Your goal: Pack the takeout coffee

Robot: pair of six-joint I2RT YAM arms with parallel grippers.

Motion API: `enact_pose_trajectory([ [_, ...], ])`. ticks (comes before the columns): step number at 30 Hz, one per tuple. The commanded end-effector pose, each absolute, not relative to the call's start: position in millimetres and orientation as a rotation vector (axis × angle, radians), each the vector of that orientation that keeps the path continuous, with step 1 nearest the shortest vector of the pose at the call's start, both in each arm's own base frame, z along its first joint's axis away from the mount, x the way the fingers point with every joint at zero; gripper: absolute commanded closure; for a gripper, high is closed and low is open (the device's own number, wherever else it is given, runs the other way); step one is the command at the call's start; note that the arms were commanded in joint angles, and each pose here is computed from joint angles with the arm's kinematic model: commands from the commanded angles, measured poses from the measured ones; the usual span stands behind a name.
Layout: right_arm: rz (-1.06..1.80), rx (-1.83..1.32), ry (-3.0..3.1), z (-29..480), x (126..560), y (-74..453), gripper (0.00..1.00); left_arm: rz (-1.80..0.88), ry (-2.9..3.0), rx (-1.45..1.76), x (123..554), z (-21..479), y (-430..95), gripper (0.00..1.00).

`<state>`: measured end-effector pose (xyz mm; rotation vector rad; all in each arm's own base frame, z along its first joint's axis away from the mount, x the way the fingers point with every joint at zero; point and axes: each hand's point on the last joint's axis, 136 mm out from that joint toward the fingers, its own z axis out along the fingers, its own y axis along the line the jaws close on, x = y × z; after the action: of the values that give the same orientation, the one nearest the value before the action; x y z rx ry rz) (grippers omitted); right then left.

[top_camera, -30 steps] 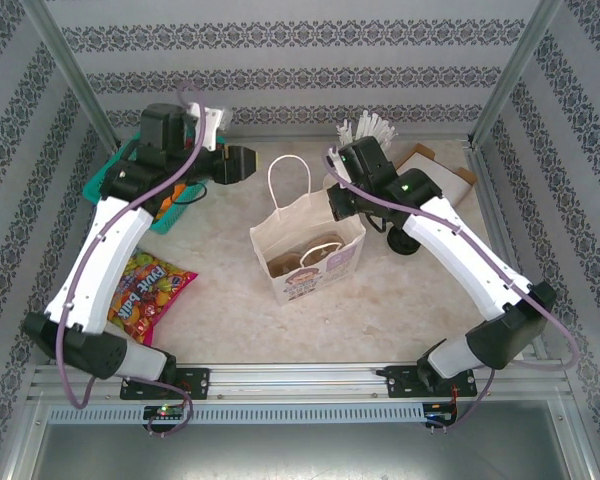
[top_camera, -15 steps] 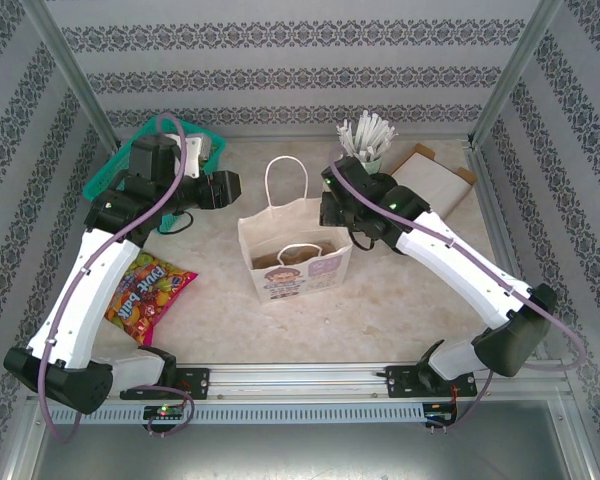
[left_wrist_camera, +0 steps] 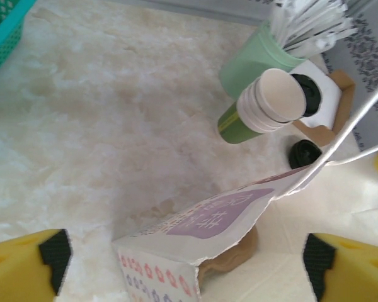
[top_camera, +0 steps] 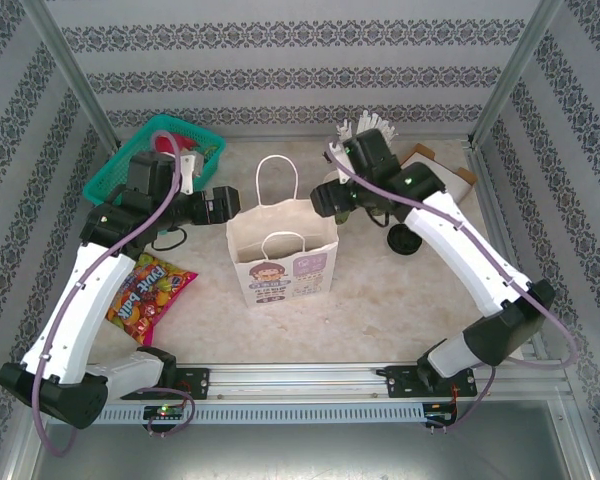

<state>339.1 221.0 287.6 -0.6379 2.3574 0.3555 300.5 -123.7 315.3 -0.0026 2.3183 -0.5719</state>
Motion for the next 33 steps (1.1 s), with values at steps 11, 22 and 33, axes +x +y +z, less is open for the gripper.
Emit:
enact_pose_trajectory([
  [11, 0.555, -1.488, 2.094, 259, 331, 271, 0.25, -0.386, 2.258, -0.252, 310, 312, -84, 0.00],
  [22, 0.620, -1.484, 2.116, 262, 338, 282, 0.69, -0.390, 2.255, -0.259, 319, 313, -86, 0.00],
  [33, 0.486, -1.104, 2.272, 267, 348, 263, 1.00, -0.410, 2.256, -0.222, 331, 312, -95, 0.00],
])
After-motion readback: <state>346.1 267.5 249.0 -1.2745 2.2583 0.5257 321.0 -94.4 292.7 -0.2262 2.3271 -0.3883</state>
